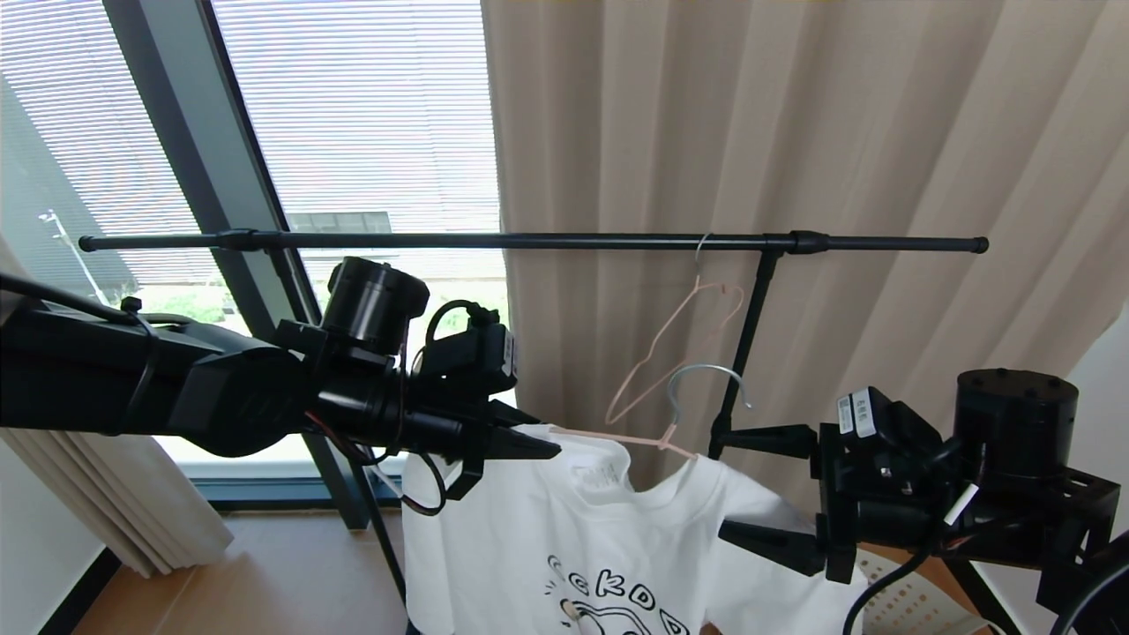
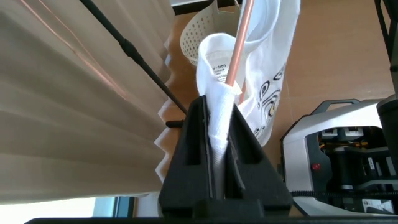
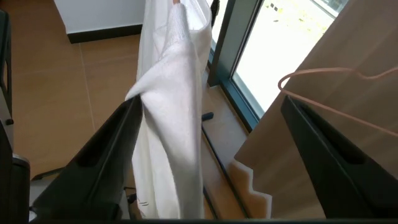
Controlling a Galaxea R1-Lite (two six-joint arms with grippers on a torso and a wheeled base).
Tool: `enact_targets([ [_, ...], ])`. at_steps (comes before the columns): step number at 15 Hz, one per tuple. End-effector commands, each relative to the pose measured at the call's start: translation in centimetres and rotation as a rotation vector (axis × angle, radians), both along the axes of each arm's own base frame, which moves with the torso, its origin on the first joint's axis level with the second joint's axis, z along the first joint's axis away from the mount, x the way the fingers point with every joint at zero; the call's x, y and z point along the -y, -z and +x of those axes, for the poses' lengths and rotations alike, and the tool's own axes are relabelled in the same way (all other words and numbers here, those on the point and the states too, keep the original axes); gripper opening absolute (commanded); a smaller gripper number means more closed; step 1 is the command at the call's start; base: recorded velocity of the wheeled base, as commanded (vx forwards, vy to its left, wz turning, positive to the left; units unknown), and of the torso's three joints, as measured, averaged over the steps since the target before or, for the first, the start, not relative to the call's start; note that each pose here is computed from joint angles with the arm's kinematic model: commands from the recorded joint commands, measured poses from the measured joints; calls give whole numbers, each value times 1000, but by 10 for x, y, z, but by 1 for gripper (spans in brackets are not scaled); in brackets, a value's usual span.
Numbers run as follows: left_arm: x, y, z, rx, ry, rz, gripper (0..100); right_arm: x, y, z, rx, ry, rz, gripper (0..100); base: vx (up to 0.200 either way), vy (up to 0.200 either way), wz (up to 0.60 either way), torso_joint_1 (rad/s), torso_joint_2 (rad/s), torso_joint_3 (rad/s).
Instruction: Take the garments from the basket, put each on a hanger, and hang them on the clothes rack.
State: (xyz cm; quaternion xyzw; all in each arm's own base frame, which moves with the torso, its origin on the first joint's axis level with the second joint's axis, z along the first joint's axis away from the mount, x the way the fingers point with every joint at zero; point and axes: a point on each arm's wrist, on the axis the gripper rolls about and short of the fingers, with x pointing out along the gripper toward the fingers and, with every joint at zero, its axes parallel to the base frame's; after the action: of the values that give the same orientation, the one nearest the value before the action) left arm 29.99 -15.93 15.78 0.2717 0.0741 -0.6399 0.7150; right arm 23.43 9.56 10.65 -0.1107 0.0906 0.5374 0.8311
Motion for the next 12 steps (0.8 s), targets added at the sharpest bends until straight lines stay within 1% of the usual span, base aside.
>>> enact_targets([
  [1, -3, -4, 1, 11, -10, -6, 0, 4, 0, 2, 1, 17, 0, 100, 0, 0, 0, 0, 0, 0],
  [5, -11, -8, 2, 21, -34, -12, 0, 12, -4, 6, 27, 50, 9, 100, 0, 0, 0, 0, 0, 0],
  [6, -16, -11, 3, 28, -49, -15, 0, 12, -5, 6, 42, 51, 13, 100, 0, 0, 0, 0, 0, 0],
  [8, -24, -14, 4, 36, -72, -17, 0, 12, -4, 6, 41, 53, 12, 100, 0, 0, 0, 0, 0, 0],
  [10, -36, -21, 3, 54, -106, -25, 0, 19, -5, 9, 46, 80, 13, 100, 0, 0, 0, 0, 0, 0],
  [12, -44, -27, 2, 65, -131, -33, 0, 22, -5, 10, 48, 91, 13, 100, 0, 0, 0, 0, 0, 0],
])
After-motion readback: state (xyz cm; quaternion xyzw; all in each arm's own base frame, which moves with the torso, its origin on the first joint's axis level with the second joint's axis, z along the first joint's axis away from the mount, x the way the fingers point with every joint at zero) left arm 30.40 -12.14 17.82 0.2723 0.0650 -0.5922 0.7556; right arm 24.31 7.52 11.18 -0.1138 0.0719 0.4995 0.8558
